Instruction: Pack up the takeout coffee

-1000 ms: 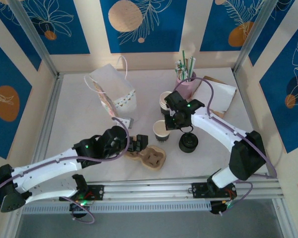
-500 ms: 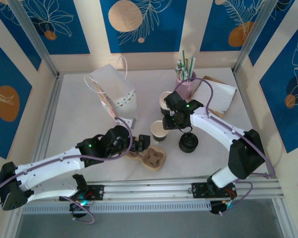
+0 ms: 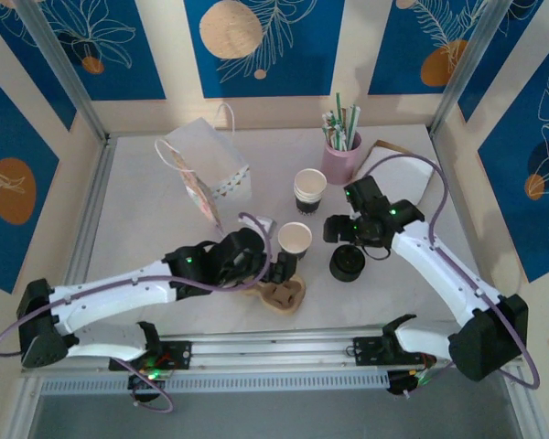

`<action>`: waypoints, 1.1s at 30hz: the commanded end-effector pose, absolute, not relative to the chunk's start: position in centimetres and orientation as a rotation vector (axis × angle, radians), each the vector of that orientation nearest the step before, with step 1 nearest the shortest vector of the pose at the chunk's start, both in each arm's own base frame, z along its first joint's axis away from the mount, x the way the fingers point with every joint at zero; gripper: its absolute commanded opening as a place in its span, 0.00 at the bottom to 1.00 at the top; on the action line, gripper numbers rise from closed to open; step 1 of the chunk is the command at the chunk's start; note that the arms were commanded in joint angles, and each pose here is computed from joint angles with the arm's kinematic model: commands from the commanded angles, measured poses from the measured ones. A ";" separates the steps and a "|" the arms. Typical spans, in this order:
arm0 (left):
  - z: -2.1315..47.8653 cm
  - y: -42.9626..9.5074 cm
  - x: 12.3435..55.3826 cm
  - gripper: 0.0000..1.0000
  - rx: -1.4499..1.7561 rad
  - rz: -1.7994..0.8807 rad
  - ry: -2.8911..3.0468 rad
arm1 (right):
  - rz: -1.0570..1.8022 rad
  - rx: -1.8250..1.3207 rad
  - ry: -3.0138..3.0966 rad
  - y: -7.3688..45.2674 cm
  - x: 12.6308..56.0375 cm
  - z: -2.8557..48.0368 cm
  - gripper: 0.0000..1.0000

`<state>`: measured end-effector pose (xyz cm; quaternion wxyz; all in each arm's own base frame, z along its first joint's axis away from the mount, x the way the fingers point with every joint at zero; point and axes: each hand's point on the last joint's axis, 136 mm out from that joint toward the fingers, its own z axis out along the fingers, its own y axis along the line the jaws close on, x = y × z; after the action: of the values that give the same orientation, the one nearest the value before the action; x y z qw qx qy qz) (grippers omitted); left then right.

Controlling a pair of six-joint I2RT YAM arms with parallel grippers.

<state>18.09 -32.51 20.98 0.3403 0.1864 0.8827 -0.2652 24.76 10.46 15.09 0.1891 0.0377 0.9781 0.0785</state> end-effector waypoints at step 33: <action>20.1 -34.4 16.6 1.00 0.579 -0.683 2.303 | 0.091 0.243 3.001 9.2 22.5 7.7 0.87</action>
<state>16.76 -34.65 19.75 0.3211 0.2219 0.8831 -0.2604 22.67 8.99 8.25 0.0709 0.0761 0.9942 0.0259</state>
